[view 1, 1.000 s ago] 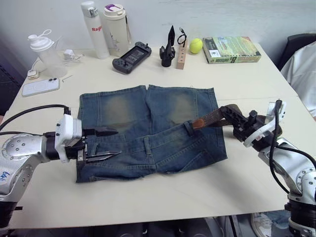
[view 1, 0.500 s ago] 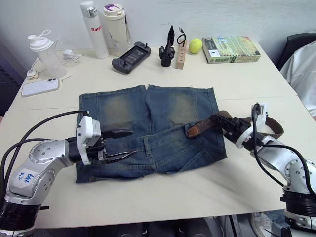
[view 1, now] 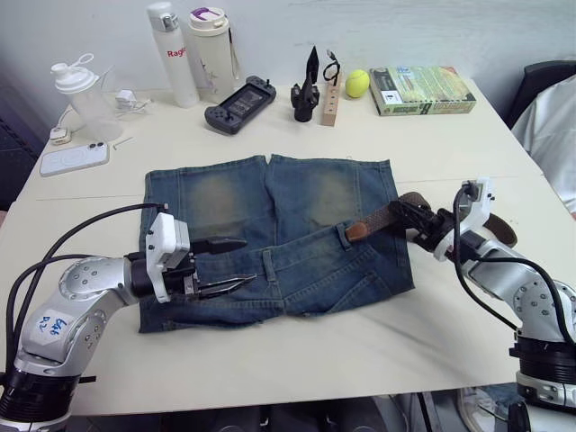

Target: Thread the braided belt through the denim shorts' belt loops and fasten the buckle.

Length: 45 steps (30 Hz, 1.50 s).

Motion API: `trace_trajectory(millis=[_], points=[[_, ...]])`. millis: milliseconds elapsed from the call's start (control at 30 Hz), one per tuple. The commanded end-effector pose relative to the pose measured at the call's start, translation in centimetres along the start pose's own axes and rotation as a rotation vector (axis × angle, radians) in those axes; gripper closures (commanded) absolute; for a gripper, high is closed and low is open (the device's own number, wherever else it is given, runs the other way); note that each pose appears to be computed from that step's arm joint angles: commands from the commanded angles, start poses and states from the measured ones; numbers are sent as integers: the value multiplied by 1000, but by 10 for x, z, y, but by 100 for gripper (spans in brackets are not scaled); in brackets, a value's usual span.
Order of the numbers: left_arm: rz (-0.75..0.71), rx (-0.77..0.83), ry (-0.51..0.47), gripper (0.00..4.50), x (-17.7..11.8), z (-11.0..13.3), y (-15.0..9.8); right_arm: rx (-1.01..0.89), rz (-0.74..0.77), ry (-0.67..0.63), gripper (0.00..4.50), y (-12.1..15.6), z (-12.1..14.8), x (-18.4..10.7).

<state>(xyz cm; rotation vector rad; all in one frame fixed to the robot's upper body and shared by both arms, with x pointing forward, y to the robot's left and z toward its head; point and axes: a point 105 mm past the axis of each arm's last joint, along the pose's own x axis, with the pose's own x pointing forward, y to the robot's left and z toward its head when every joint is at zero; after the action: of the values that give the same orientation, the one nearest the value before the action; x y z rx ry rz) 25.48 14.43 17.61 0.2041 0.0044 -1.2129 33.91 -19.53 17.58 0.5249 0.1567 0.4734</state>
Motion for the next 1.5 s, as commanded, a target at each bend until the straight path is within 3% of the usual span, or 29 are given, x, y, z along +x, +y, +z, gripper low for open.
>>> trace_trajectory(millis=[33, 333, 700, 833, 1000, 1133, 1500], points=[[3, 45, -19, 115, 0, 11, 0, -108, 34, -76, 450, 12, 18, 1], [6, 45, -21, 115, 1, 12, 1, -242, 38, -79, 450, 22, 10, 7], [5, 45, -21, 115, 2, 13, 1, -234, 53, -45, 450, 27, -14, 12], [1, 46, -21, 115, 3, 13, 1, -220, 63, -83, 450, 26, -8, 11], [3, 43, -23, 115, 3, 13, 2, -355, 18, -187, 450, 19, 14, 12], [6, 42, -22, 115, 3, 13, 2, -463, 17, -200, 450, 24, 15, 14], [16, 38, -24, 115, 2, 14, 3, -497, 55, -116, 450, 35, -20, 18]])
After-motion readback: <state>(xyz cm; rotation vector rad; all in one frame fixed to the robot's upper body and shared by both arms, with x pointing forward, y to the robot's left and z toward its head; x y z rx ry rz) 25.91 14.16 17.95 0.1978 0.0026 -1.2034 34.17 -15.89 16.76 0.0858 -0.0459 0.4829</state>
